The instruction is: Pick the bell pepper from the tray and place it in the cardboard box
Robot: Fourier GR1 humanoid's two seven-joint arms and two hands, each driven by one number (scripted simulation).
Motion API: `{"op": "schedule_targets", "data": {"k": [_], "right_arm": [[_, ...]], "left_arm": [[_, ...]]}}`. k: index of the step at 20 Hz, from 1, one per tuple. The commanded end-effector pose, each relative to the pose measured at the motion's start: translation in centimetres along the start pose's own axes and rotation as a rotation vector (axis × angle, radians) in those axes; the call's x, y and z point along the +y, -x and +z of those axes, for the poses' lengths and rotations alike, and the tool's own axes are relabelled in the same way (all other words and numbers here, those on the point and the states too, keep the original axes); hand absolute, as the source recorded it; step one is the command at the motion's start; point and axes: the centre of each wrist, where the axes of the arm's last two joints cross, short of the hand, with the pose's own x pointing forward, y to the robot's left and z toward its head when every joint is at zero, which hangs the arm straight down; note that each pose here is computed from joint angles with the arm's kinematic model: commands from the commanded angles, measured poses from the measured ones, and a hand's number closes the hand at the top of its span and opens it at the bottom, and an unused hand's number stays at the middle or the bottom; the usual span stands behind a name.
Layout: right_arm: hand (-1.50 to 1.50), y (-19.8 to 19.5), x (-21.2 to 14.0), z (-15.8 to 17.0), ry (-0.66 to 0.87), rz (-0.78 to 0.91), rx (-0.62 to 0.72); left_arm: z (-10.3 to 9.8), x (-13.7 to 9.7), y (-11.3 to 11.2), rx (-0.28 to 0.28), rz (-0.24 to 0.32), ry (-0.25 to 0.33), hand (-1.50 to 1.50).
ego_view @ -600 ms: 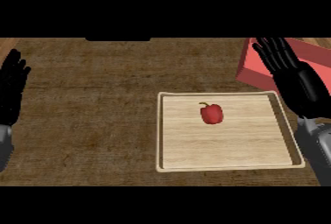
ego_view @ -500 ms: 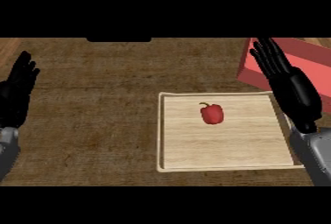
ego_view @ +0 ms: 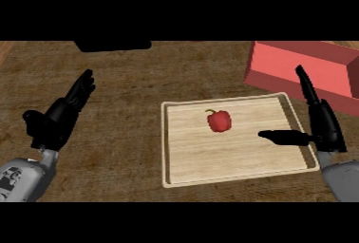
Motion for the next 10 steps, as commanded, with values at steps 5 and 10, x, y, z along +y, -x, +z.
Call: {"op": "schedule_targets", "data": {"k": [5, 10], "right_arm": [[-1.5, 1.4, 1.7, 4.2, 0.074, 0.559, -0.117], [-1.5, -2.3, 3.6, 5.7, 0.026, 0.658, -0.032]], "left_arm": [[0.6, -3.4, 0.8, -0.003, 0.008, 0.126, 0.0], [1.1, -3.7, 1.4, 0.008, -0.003, 0.133, 0.0]]}}
